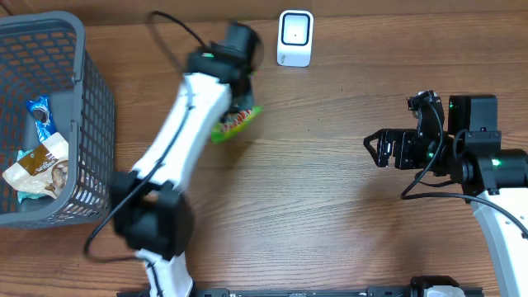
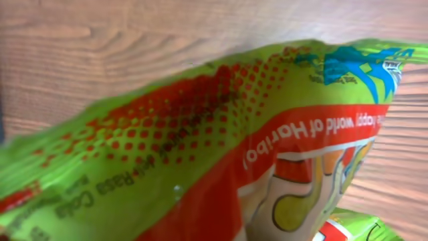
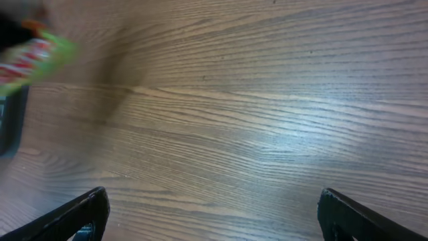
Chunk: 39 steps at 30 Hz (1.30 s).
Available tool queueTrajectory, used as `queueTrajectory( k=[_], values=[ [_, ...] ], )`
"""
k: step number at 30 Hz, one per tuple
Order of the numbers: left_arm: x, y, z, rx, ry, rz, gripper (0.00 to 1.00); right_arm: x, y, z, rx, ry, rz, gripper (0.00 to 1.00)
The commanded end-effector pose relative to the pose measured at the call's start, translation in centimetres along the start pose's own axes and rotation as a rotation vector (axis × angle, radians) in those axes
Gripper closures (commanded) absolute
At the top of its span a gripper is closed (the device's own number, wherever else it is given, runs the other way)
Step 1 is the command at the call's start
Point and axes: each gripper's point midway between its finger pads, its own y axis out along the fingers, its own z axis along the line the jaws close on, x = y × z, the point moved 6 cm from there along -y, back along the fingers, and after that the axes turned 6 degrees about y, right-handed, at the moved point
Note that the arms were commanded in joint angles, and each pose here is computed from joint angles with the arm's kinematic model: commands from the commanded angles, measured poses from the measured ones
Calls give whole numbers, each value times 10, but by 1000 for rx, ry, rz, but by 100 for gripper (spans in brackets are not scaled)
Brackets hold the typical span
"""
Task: Scan the item barcode
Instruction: 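Carry the Haribo bag toward the scanner with the left gripper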
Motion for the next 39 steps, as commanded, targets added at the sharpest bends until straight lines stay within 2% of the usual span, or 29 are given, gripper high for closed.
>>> queueTrajectory(
  k=[1, 4, 5, 6, 7, 8, 9, 11, 12, 18, 39],
  values=[
    [-2, 21, -4, 169, -42, -20, 96, 5, -6, 8, 21, -14, -16, 0],
    [-7, 34, -11, 184, -14, 17, 96, 4, -6, 7, 20, -11, -11, 0],
    [-8, 34, -10, 187, -11, 24, 87, 4, -6, 8, 20, -11, -10, 0],
    [-9, 35, -10, 191, -7, 31, 71, 4, -6, 8, 20, -11, -10, 0],
    [-10, 35, -10, 195, -4, 33, 51, 4, -6, 8, 20, -12, -11, 0],
    [-10, 35, -9, 200, -4, 35, 39, 4, -6, 8, 20, -12, -12, 0],
    [-11, 35, -7, 214, -1, 34, 32, 5, -6, 8, 20, -13, -14, 0],
    [-11, 33, -2, 259, 9, 29, 4, 5, -6, 8, 21, -14, -16, 0],
    [-12, 32, 1, 285, 18, 24, 0, 5, -6, 8, 21, -15, -17, 0],
    [-12, 21, 15, 460, 76, -16, 0, 7, -6, 8, 23, -19, -25, 0],
    [-15, 17, 13, 443, 45, -2, 0, 6, -6, 12, 56, -20, -21, 0]
  ],
)
